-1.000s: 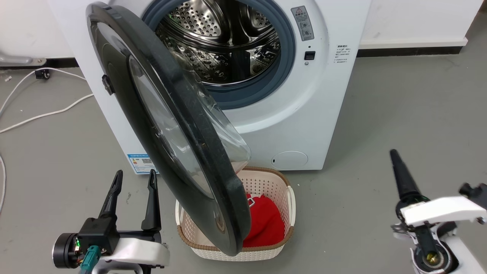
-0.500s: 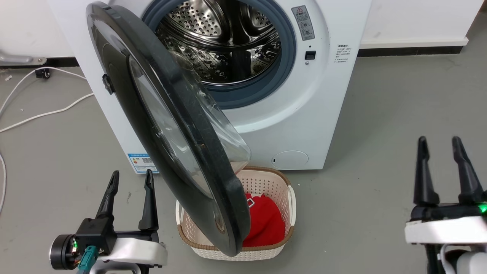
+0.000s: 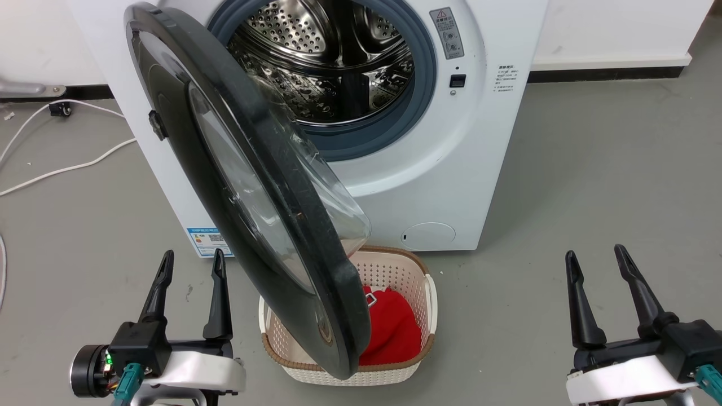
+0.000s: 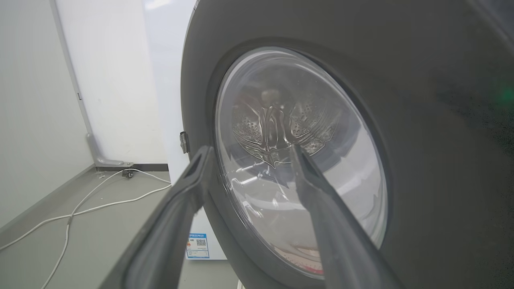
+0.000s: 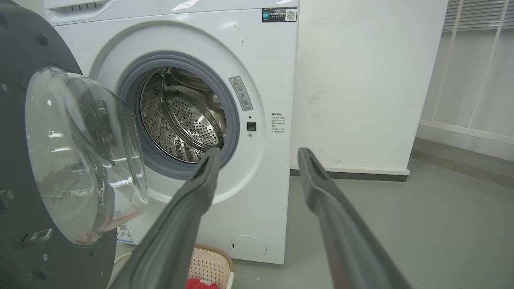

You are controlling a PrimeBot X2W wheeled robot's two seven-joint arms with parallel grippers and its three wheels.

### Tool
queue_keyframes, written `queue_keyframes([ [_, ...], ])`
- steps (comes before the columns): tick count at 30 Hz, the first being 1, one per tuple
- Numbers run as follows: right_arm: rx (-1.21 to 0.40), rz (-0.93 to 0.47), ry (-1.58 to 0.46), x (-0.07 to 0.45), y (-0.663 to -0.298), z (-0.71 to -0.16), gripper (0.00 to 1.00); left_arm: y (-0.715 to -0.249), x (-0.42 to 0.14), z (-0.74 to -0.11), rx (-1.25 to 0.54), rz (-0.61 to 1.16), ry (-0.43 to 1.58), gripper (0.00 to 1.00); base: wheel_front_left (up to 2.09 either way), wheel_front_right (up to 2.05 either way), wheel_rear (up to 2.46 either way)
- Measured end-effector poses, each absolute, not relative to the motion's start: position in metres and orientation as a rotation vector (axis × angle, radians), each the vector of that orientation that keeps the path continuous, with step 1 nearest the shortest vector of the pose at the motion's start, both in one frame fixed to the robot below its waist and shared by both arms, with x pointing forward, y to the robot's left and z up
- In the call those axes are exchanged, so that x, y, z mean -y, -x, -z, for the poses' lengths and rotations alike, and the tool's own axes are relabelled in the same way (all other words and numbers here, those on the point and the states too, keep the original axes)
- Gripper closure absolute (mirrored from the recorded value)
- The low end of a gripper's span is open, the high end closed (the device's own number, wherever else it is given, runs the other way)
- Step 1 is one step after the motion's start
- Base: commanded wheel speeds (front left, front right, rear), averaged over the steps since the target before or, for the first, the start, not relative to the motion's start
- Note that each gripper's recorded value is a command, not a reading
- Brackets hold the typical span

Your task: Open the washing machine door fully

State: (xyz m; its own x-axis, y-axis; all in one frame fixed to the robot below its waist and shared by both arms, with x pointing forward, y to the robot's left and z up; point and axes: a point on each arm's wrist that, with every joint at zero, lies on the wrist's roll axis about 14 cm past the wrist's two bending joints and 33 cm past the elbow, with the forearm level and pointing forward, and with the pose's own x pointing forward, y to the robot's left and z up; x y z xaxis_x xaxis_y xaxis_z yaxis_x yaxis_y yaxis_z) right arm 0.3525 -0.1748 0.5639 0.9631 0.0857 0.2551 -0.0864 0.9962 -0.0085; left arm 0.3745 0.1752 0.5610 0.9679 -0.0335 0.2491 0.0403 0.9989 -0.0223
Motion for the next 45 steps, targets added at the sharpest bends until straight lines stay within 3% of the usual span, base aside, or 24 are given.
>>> queue_keyframes([
  [7, 0.246, -0.078, -0.038, 0.177, -0.353, -0.559, 0.00, -0.375, -0.174, -0.561, 0.252, 0.043, 0.021, 0.00, 0.00, 0.00, 0.00],
  [8, 0.246, -0.073, -0.052, 0.179, -0.354, -0.558, 0.00, -0.375, -0.173, -0.561, 0.252, 0.049, 0.027, 1.00, 0.00, 0.00, 0.00],
  [15, 0.238, -0.068, -0.066, 0.180, -0.356, -0.555, 0.00, -0.377, -0.177, -0.587, 0.333, 0.038, 0.033, 1.00, 0.00, 0.00, 0.00],
  [23, 0.234, -0.072, -0.089, 0.179, -0.359, -0.554, 0.00, -0.363, -0.177, -0.696, 0.681, 0.038, 0.028, 1.00, 0.00, 0.00, 0.00],
  [27, 0.234, -0.073, -0.093, 0.179, -0.360, -0.554, 0.00, -0.340, -0.151, -0.751, 0.873, 0.135, 0.051, 1.00, 0.00, 0.00, 0.00],
  [30, 0.232, -0.071, -0.095, 0.179, -0.359, -0.553, 0.00, -0.328, -0.121, -0.764, 0.922, 0.253, 0.085, 1.00, 0.00, 0.00, 0.00],
  [33, 0.230, -0.068, -0.102, 0.180, -0.358, -0.553, 0.00, -0.320, -0.081, -0.759, 0.896, 0.408, 0.145, 1.00, 0.00, 0.00, 0.00],
  [38, 0.225, -0.063, -0.111, 0.181, -0.355, -0.551, 0.00, -0.318, -0.023, -0.708, 0.699, 0.602, 0.221, 1.00, 0.00, 0.00, 0.00],
  [45, 0.216, -0.066, -0.122, 0.180, -0.354, -0.548, 0.00, -0.324, 0.000, -0.614, 0.329, 0.631, 0.245, 1.00, 0.00, 0.00, 0.00],
])
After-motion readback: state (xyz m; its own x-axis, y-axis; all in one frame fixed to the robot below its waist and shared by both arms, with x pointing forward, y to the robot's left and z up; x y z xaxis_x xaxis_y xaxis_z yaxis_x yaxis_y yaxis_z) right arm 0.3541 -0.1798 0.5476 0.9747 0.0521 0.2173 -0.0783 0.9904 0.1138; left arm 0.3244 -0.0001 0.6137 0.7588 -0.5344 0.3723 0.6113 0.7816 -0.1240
